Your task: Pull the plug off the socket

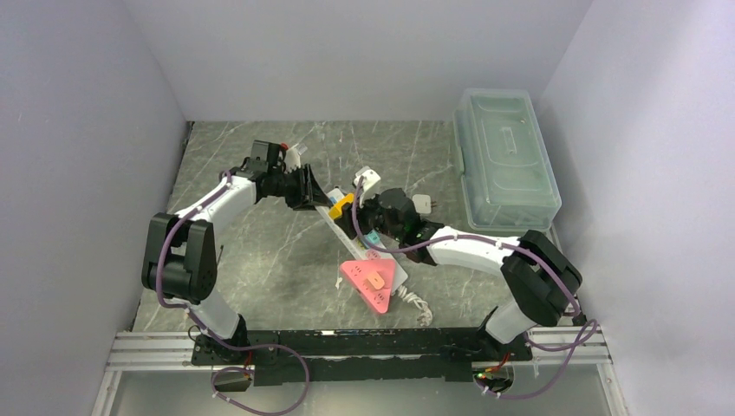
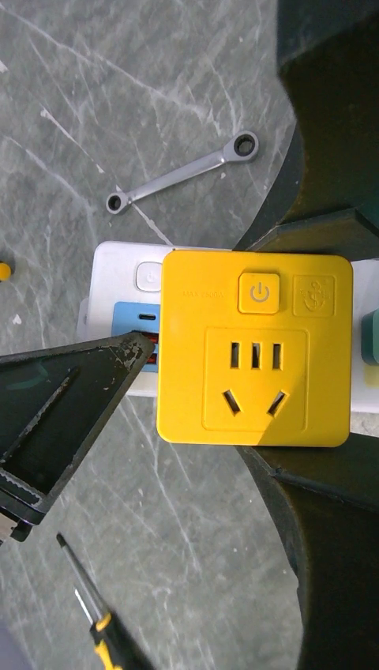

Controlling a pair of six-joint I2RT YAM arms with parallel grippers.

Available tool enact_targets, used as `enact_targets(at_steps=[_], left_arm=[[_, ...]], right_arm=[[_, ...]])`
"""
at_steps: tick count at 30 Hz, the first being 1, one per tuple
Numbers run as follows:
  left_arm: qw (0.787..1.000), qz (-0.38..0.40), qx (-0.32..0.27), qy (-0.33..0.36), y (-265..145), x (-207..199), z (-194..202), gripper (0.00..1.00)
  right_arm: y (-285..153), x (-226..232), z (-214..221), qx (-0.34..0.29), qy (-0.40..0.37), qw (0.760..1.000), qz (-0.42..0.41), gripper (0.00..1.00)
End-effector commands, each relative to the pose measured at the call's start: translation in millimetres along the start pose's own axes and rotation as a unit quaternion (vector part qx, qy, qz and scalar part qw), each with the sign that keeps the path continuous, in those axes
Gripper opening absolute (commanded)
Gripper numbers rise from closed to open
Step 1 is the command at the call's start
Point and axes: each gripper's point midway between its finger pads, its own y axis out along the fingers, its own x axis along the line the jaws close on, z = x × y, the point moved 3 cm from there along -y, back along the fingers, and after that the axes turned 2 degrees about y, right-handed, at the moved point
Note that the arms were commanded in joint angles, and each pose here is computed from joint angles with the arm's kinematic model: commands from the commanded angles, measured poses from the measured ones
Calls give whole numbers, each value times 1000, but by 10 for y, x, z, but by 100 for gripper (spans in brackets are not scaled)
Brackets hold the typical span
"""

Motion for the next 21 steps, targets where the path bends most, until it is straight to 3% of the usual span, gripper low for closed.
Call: enact_targets(at_steps=[1,9,21], left_arm=[[994,-70,-49,75,-69,153,-236,0],[993,-71,-49,80,-72,140,-240,0],[993,-90,-38,60,-33,234,-212,0]], right_arm=[[-34,-151,-214,-20,28,999,-33,0],[-45,-242,-223,-20,43,998,-38,0],[-26,-131,-218,-15,-29,999,24,0]])
